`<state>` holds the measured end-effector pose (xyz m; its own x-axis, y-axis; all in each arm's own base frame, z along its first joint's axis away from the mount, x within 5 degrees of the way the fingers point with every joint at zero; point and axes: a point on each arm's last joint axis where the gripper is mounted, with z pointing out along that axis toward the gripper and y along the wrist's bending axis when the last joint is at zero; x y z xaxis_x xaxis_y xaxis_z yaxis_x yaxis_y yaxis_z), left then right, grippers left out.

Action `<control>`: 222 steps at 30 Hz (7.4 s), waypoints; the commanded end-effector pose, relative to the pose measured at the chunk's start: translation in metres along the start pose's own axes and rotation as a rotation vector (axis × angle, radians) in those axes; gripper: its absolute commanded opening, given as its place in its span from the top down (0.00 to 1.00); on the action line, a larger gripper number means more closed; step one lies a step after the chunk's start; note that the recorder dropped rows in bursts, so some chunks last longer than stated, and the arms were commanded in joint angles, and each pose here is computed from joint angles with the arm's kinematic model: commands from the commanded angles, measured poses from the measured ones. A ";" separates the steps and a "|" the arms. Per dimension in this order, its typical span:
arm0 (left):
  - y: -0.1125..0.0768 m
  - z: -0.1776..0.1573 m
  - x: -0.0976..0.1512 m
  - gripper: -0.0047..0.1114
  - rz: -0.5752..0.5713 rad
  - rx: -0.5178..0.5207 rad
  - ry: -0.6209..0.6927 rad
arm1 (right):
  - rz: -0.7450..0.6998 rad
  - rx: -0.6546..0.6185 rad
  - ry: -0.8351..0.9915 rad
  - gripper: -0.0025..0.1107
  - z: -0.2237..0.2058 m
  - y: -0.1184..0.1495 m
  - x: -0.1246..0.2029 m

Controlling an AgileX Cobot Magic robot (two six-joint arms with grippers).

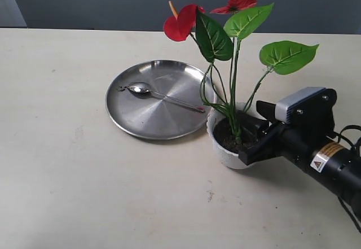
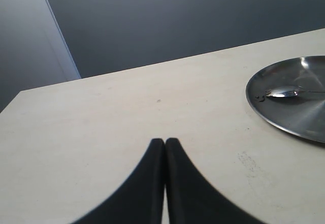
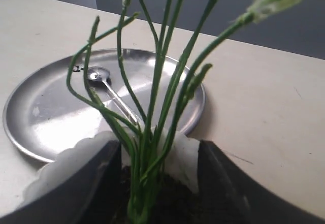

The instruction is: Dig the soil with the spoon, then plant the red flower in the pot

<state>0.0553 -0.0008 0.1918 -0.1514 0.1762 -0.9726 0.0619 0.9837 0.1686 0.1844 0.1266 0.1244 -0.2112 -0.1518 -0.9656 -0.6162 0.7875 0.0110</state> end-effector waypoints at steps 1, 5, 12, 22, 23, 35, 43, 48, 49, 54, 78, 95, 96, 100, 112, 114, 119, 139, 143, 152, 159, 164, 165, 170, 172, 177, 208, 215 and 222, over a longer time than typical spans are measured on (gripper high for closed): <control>0.000 0.000 0.000 0.96 -0.003 0.005 -0.008 | 0.005 0.010 -0.022 0.57 -0.015 0.001 -0.003; 0.000 0.000 0.000 0.96 -0.003 0.005 -0.008 | 0.015 0.037 -0.037 0.57 -0.033 0.000 -0.005; 0.000 0.000 0.000 0.96 -0.003 0.005 -0.008 | 0.012 0.050 -0.131 0.59 -0.064 0.002 -0.017; 0.000 0.000 0.000 0.96 -0.003 0.005 -0.008 | 0.007 0.048 -0.474 0.98 -0.101 0.005 -0.065; 0.000 0.000 0.000 0.96 -0.003 0.005 -0.008 | 0.008 0.048 -0.477 0.98 -0.104 0.005 -0.066; 0.000 0.000 0.000 0.96 -0.003 0.005 -0.008 | -0.005 0.052 -0.674 0.98 -0.135 0.007 -0.086; 0.000 0.000 0.000 0.96 -0.003 0.005 -0.008 | 0.046 0.118 -0.570 0.98 -0.136 0.001 -0.078; 0.000 0.000 0.000 0.96 -0.003 0.005 -0.008 | 0.213 0.277 -0.148 0.98 -0.144 -0.012 -0.039; 0.000 0.000 0.000 0.96 -0.003 0.005 -0.008 | 0.189 0.284 -0.113 0.98 -0.148 -0.012 -0.035; 0.000 0.000 0.000 0.96 -0.003 0.005 -0.008 | 0.040 0.332 -0.059 0.98 -0.164 -0.010 -0.027; 0.000 0.000 0.000 0.96 -0.003 0.005 -0.008 | 0.200 0.614 -0.006 0.98 -0.189 -0.017 -0.008; 0.000 0.000 0.000 0.96 -0.003 0.005 -0.008 | 0.147 0.635 0.011 0.98 -0.190 -0.018 -0.007; 0.000 0.000 0.000 0.96 -0.003 0.005 -0.008 | 0.146 0.641 0.012 0.98 -0.190 -0.019 -0.007; 0.000 0.000 0.000 0.96 -0.003 0.005 -0.008 | 0.150 0.658 0.012 0.98 -0.191 -0.019 -0.007; 0.000 0.000 0.000 0.96 -0.003 0.005 -0.008 | 0.200 0.639 -0.006 0.98 -0.190 -0.018 -0.007; 0.000 0.000 0.000 0.96 -0.003 0.005 -0.008 | 0.200 0.639 -0.006 0.98 -0.190 -0.018 -0.007; 0.000 0.000 0.000 0.96 -0.003 0.005 -0.008 | 0.200 0.639 -0.006 0.98 -0.190 -0.018 -0.007; 0.000 0.000 0.000 0.96 -0.003 0.005 -0.008 | 0.200 0.639 -0.006 0.98 -0.190 -0.018 -0.007; 0.000 0.000 0.000 0.96 -0.003 0.005 -0.008 | 0.200 0.639 -0.006 0.98 -0.190 -0.018 -0.007; 0.000 0.000 0.000 0.96 -0.003 0.005 -0.008 | 0.200 0.639 -0.006 0.98 -0.190 -0.018 -0.007; 0.000 0.000 0.000 0.96 -0.003 0.005 -0.008 | 0.200 0.639 -0.006 0.98 -0.190 -0.018 -0.007; 0.000 0.000 0.000 0.96 -0.003 0.005 -0.008 | 0.200 0.639 -0.006 0.98 -0.190 -0.018 -0.007; 0.000 0.000 0.000 0.96 -0.003 0.005 -0.008 | 0.200 0.639 -0.006 0.98 -0.190 -0.018 -0.007; 0.000 0.000 0.000 0.96 -0.003 0.005 -0.008 | 0.200 0.639 -0.006 0.98 -0.190 -0.018 -0.007; 0.000 0.000 0.000 0.96 -0.003 0.005 -0.008 | 0.200 0.639 -0.006 0.98 -0.190 -0.018 -0.007; 0.000 0.000 0.000 0.96 -0.003 0.005 -0.008 | 0.200 0.639 -0.006 0.98 -0.190 -0.018 -0.007; 0.000 0.000 0.000 0.96 -0.003 0.005 -0.008 | 0.200 0.639 -0.007 0.98 -0.190 -0.018 -0.008; 0.000 0.000 0.000 0.96 -0.003 0.005 -0.008 | 0.200 0.639 -0.007 0.98 -0.190 -0.018 -0.008; 0.000 0.000 0.000 0.96 -0.003 0.005 -0.008 | 0.200 0.639 -0.007 0.98 -0.190 -0.018 -0.008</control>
<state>0.0553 -0.0008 0.1918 -0.1514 0.1762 -0.9726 0.0619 0.9837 0.1686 0.0530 0.0007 0.1799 -0.2857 0.0411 -0.9574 0.0027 0.9991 0.0421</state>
